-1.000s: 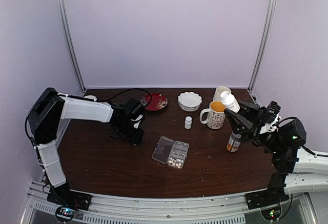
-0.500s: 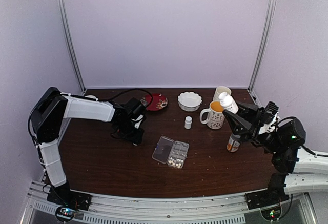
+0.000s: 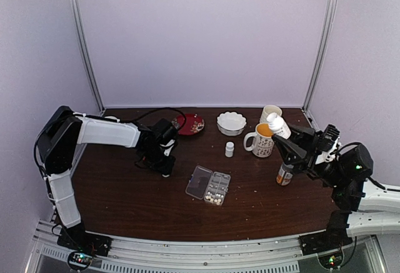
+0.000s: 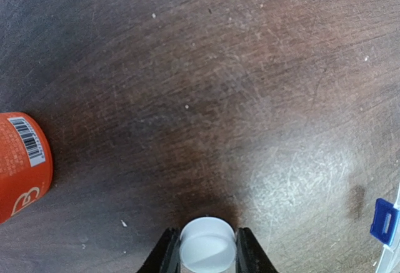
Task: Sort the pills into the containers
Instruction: Pick up the lid of the pill bottle from the compartment of the pill container, then close the lid of the pill bottle.
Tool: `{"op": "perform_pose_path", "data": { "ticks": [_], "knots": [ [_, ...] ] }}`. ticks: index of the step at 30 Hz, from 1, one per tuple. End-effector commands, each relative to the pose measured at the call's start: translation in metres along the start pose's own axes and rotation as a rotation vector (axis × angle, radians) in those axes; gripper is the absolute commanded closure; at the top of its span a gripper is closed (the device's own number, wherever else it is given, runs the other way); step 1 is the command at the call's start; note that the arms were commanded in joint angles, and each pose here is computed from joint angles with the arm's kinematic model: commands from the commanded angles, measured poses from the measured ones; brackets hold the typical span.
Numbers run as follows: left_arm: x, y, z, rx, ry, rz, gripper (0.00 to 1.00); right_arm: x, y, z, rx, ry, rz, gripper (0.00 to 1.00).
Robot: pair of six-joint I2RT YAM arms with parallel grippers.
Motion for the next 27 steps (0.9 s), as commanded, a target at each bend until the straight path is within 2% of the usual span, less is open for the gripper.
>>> {"op": "perform_pose_path", "data": {
  "ticks": [1,4,7,13,17,22,27],
  "knots": [
    [0.003,0.009,-0.016,-0.029,0.006,0.003,0.75,-0.004,0.012,0.003,-0.041,-0.017,-0.004,1.0],
    [0.0,0.013,-0.034,-0.051,-0.03,0.004,0.75,-0.003,0.009,0.005,-0.028,-0.012,-0.002,1.0],
    [-0.007,0.025,-0.079,-0.137,-0.124,0.009,0.76,-0.001,0.004,0.009,-0.008,0.01,-0.001,1.0],
    [-0.029,0.047,-0.185,-0.34,-0.429,0.02,0.75,0.004,-0.011,0.022,0.054,0.06,0.005,1.0],
    [-0.044,0.048,-0.235,-0.432,-0.687,0.026,0.75,0.007,-0.018,0.038,0.074,0.094,0.024,1.0],
    [-0.059,0.044,-0.273,-0.509,-0.991,0.033,0.76,0.013,-0.021,0.063,0.079,0.137,0.049,1.0],
    [-0.07,0.039,-0.289,-0.52,-1.111,0.055,0.77,0.019,-0.023,0.085,0.074,0.185,0.067,1.0]
  ]
}}
Point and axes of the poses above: each gripper's point midway between its finger pads, its own z axis out along the fingers, its own x axis along the line the jaws close on, y = z × x, the point moved 8 cm from there along -z, back along the fingers, and after that the axes turned 1 degree about z, right-handed, at the moved point
